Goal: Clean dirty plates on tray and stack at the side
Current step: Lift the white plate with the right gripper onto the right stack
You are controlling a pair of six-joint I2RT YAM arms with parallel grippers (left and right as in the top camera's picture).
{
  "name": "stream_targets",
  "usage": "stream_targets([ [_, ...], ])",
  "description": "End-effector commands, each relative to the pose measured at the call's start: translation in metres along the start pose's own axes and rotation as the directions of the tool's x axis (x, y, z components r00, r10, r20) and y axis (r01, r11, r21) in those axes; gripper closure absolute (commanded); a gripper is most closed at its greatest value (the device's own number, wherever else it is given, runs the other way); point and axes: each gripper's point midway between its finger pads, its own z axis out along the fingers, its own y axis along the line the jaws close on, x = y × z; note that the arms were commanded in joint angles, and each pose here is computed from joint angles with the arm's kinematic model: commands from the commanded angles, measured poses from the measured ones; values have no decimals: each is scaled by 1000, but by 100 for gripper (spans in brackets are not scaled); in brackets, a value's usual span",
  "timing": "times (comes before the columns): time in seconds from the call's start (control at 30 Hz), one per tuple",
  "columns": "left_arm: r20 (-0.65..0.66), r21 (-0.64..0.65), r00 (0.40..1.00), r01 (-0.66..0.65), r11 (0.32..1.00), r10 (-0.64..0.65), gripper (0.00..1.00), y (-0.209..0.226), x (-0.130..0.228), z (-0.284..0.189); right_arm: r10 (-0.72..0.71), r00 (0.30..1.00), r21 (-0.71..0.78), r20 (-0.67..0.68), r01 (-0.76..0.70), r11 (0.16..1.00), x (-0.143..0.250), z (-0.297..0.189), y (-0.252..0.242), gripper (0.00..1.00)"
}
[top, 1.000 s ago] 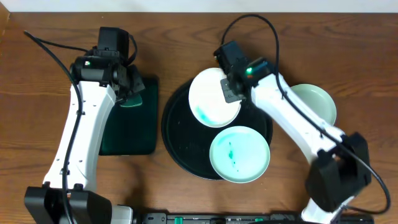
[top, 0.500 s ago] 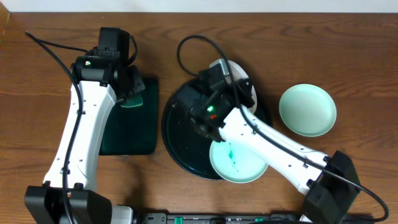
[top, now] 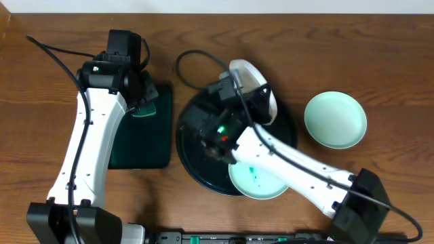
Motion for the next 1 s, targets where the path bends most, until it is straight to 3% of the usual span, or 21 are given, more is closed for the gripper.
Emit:
stream_targets([
  [0.0, -4, -5, 999, 32, 999, -32, 93, 1, 0, 3, 110, 965, -278, -239, -176, 944, 23, 22, 15, 99],
  [0.1, -2, -4, 999, 32, 999, -32, 93, 1, 0, 3, 187, 913, -526, -362, -366, 768, 15, 28, 10, 99],
  [0.27, -2, -4, 999, 32, 999, -32, 93, 1, 0, 3, 361, 784, -568, -505, -617, 544, 19, 53, -53, 99],
  [0.3, -2, -4, 999, 32, 999, -32, 93, 1, 0, 3, 406, 726, -528, -555, -684, 502, 32, 67, -77, 99],
  [0.5, -2, -4, 1000, 31, 999, -31, 93, 1, 0, 3, 509, 474, -212, -719, -846, 489, 137, 132, -148, 99],
  [0.67, -2, -4, 1000, 31, 1000, -31, 93, 1, 0, 3, 523, 305, -47, -796, -892, 449, 218, 159, -133, 99],
  [0.77, -2, -4, 1000, 31, 1000, -31, 93, 1, 0, 3, 512, 271, -27, -815, -901, 434, 248, 167, -103, 99],
  [0.97, -2, -4, 1000, 31, 1000, -31, 93, 1, 0, 3, 516, 265, -27, -814, -906, 423, 282, 182, -56, 99],
])
